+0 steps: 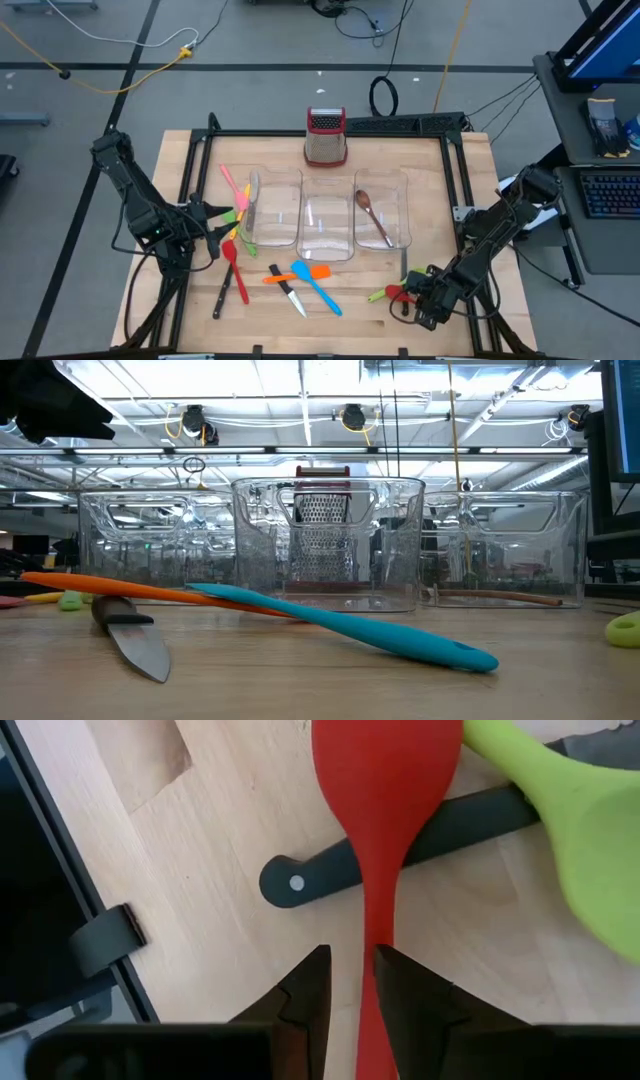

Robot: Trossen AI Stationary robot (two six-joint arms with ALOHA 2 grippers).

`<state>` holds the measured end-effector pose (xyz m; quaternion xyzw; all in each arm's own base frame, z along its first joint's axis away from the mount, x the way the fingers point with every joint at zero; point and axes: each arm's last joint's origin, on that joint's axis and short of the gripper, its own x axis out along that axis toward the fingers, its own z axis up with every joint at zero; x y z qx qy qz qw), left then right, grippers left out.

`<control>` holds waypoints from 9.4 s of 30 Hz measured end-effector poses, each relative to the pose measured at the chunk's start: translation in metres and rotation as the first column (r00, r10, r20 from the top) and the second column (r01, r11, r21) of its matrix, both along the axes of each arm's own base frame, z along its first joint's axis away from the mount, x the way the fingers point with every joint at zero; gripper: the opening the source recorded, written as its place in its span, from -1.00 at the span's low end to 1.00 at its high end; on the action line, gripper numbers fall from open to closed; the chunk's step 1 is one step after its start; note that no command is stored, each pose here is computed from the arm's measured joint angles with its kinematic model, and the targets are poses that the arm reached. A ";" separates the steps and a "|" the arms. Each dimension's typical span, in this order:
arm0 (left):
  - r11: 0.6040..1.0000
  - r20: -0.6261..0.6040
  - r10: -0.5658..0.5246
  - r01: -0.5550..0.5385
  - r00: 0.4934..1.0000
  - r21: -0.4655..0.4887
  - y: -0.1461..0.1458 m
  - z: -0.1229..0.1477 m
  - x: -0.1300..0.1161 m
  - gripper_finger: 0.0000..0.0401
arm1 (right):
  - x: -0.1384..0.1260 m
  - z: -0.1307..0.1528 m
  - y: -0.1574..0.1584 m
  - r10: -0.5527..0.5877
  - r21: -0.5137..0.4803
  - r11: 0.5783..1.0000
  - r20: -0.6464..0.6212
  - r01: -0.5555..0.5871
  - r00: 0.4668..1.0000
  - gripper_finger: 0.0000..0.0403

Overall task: Pick & Place Kitchen Items
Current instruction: Put the red serving spoon into the right transparent bin, then put the light green serving spoon into the right transparent bin

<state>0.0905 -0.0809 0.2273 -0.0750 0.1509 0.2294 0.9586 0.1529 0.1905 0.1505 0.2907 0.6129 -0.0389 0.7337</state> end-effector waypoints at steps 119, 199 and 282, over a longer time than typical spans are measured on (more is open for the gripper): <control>1.000 0.006 0.005 -0.005 1.000 -0.009 0.000 0.000 0.000 0.08 | -0.002 -0.023 0.009 -0.110 -0.066 0.992 -0.059 0.106 0.992 -0.53; 1.000 0.018 0.012 -0.012 1.000 -0.028 0.000 0.000 0.000 0.08 | 0.035 0.150 -0.113 -0.185 -0.023 0.826 0.933 0.563 0.309 -0.87; 0.993 -0.024 -0.014 0.010 1.000 -0.121 -0.003 -0.001 0.001 0.08 | 0.049 0.100 -0.155 -0.168 -0.014 0.975 0.603 0.222 0.780 -1.00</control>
